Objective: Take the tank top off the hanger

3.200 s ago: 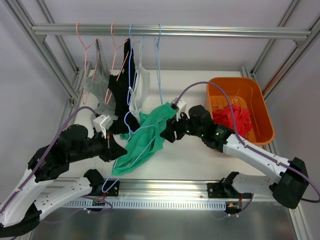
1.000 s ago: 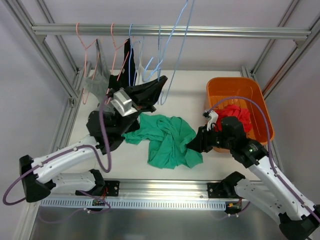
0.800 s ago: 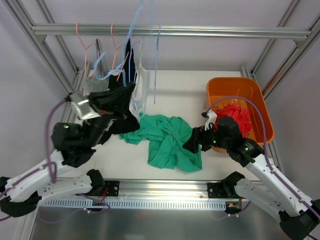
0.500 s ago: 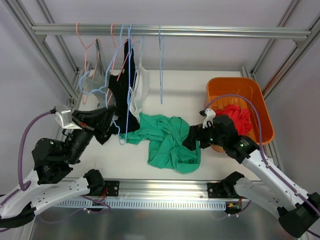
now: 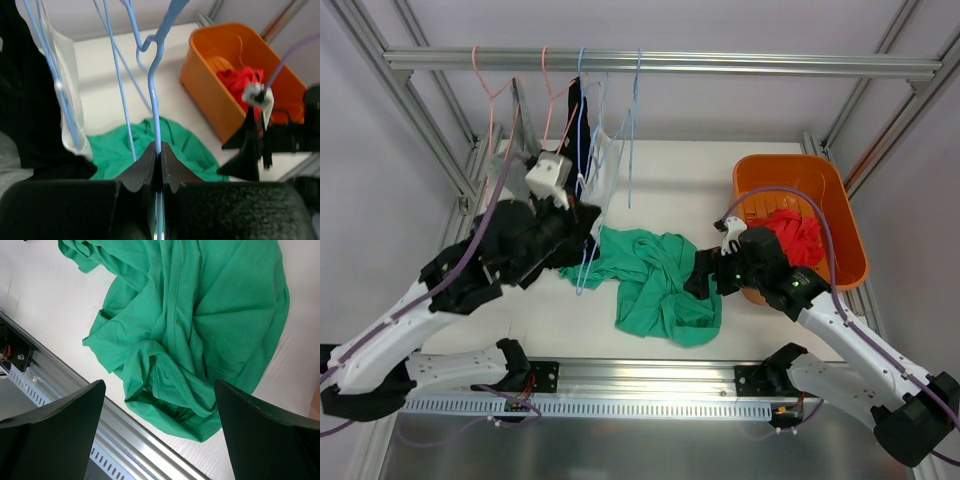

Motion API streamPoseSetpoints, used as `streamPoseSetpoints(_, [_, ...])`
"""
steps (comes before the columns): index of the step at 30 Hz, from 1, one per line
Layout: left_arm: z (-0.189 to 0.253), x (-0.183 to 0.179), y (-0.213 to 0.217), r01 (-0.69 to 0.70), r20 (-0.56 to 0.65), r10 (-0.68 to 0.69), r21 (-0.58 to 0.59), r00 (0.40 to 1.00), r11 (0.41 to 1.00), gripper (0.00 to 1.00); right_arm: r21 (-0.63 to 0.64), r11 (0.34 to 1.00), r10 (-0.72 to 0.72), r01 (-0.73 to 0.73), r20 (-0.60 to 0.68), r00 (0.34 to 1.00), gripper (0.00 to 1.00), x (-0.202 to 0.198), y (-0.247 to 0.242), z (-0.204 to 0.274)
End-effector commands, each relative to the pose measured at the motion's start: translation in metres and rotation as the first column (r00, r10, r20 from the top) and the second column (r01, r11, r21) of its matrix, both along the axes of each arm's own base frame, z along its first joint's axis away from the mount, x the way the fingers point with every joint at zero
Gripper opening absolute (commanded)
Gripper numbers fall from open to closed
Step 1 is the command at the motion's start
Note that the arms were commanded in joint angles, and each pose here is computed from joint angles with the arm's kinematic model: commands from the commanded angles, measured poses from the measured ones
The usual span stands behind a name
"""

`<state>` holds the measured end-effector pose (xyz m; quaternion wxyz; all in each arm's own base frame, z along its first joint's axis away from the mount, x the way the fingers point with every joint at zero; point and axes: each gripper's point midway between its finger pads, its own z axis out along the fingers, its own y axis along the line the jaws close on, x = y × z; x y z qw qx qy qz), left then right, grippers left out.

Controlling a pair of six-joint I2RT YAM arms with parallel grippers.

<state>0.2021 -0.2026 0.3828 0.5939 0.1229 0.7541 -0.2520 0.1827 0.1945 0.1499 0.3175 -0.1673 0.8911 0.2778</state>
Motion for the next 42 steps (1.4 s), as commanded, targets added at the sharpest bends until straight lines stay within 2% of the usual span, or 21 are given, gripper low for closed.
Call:
streamPoseSetpoints(1, [0.032, 0.031, 0.001, -0.119, -0.052, 0.118, -0.013, 0.992, 0.993, 0.0, 0.048, 0.999, 0.002, -0.007, 0.09, 0.996, 0.96, 0.007, 0.004, 0.031])
streamPoseSetpoints(2, [0.036, 0.04, -0.018, -0.061, -0.1, 0.059, -0.023, 0.993, 0.998, 0.0, 0.054, 0.999, 0.0, -0.005, 0.096, 0.995, 0.96, 0.007, 0.004, 0.035])
streamPoseSetpoints(4, [0.039, 0.065, -0.017, -0.093, -0.138, 0.086, -0.043, 0.987, 0.995, 0.0, 0.059, 0.998, -0.001, -0.005, 0.104, 0.995, 0.96, 0.004, 0.002, 0.039])
streamPoseSetpoints(8, [0.053, 0.098, -0.032, -0.12, -0.126, 0.116, -0.03, 0.985, 0.992, 0.0, 0.07, 0.998, -0.002, -0.007, 0.127, 0.992, 0.96, 0.0, -0.002, 0.047])
streamPoseSetpoints(12, [0.063, 0.124, -0.025, -0.17, -0.122, 0.163, -0.047, 0.979, 0.984, 0.0, 0.055, 0.998, -0.005, -0.003, 0.144, 0.99, 0.96, -0.002, -0.008, 0.05])
streamPoseSetpoints(20, [0.085, 0.171, -0.046, -0.082, -0.097, 0.074, -0.083, 0.993, 0.993, 0.0, 0.06, 0.998, 0.001, -0.01, 0.153, 0.988, 0.97, -0.001, -0.006, 0.055])
streamPoseSetpoints(28, [0.03, 0.201, -0.051, -0.106, -0.227, 0.093, -0.045, 0.969, 0.993, 0.0, 0.056, 0.998, 0.003, -0.012, 0.144, 0.99, 0.97, 0.0, -0.005, 0.053])
streamPoseSetpoints(35, [0.011, 0.201, -0.047, -0.131, -0.275, 0.117, -0.034, 0.954, 0.991, 0.0, 0.053, 0.998, 0.022, -0.03, 0.135, 0.991, 0.99, 0.001, -0.001, 0.046])
streamPoseSetpoints(37, [0.015, 0.199, -0.039, -0.155, -0.261, 0.142, -0.03, 0.955, 0.987, 0.09, 0.056, 0.997, 0.039, -0.046, 0.127, 0.991, 0.99, 0.001, 0.003, 0.042])
streamPoseSetpoints(38, [0.016, 0.199, -0.038, -0.157, -0.255, 0.146, -0.025, 0.956, 0.987, 0.16, 0.06, 0.997, 0.047, -0.054, 0.125, 0.991, 0.99, 0.003, 0.006, 0.04])
streamPoseSetpoints(39, [0.021, 0.196, -0.037, -0.154, -0.245, 0.142, -0.031, 0.959, 0.988, 0.25, 0.065, 0.996, 0.058, -0.066, 0.118, 0.991, 0.99, 0.003, 0.009, 0.039])
streamPoseSetpoints(40, [0.023, 0.194, -0.037, -0.147, -0.241, 0.136, -0.032, 0.961, 0.989, 0.4, 0.076, 0.993, 0.076, -0.085, 0.111, 0.991, 0.99, 0.002, 0.013, 0.039])
streamPoseSetpoints(42, [0.032, 0.186, -0.033, -0.136, -0.224, 0.123, -0.043, 0.967, 0.99, 0.45, 0.072, 0.991, 0.101, -0.109, 0.104, 0.989, 0.99, 0.005, 0.021, 0.035])
